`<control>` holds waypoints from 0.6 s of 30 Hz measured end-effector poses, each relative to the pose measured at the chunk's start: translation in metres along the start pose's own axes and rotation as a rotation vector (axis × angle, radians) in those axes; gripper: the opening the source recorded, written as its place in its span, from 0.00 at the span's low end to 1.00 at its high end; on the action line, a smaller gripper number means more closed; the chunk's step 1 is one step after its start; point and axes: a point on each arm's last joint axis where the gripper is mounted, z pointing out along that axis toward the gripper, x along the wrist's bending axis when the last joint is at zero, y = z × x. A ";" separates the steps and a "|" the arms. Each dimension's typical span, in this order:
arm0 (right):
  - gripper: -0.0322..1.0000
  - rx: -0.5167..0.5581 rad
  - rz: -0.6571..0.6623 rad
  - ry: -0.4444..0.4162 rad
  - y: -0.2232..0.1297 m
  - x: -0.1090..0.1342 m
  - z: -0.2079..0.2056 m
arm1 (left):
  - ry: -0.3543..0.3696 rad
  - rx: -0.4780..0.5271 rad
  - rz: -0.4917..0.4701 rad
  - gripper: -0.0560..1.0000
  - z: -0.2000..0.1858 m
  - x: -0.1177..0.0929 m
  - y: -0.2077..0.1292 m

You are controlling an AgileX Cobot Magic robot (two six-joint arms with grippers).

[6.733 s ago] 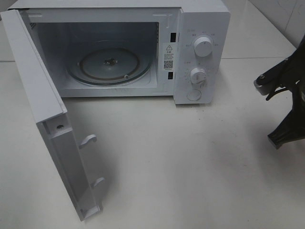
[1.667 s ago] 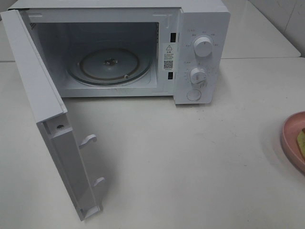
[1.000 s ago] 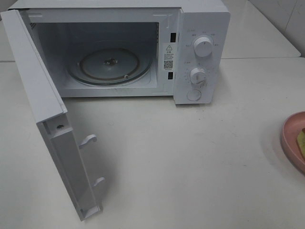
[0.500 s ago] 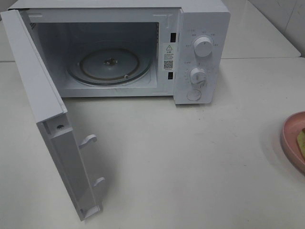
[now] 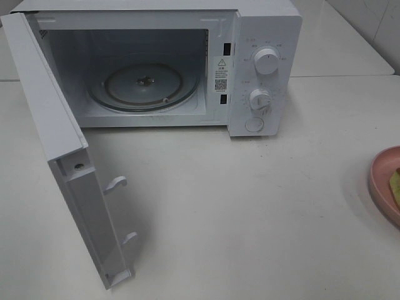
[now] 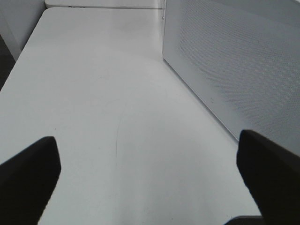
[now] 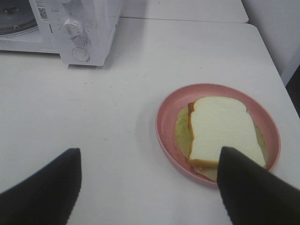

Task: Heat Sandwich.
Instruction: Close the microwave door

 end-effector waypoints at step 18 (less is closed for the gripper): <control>0.78 0.000 0.000 0.000 0.000 0.000 0.000 | -0.016 -0.002 -0.011 0.97 0.002 -0.001 0.005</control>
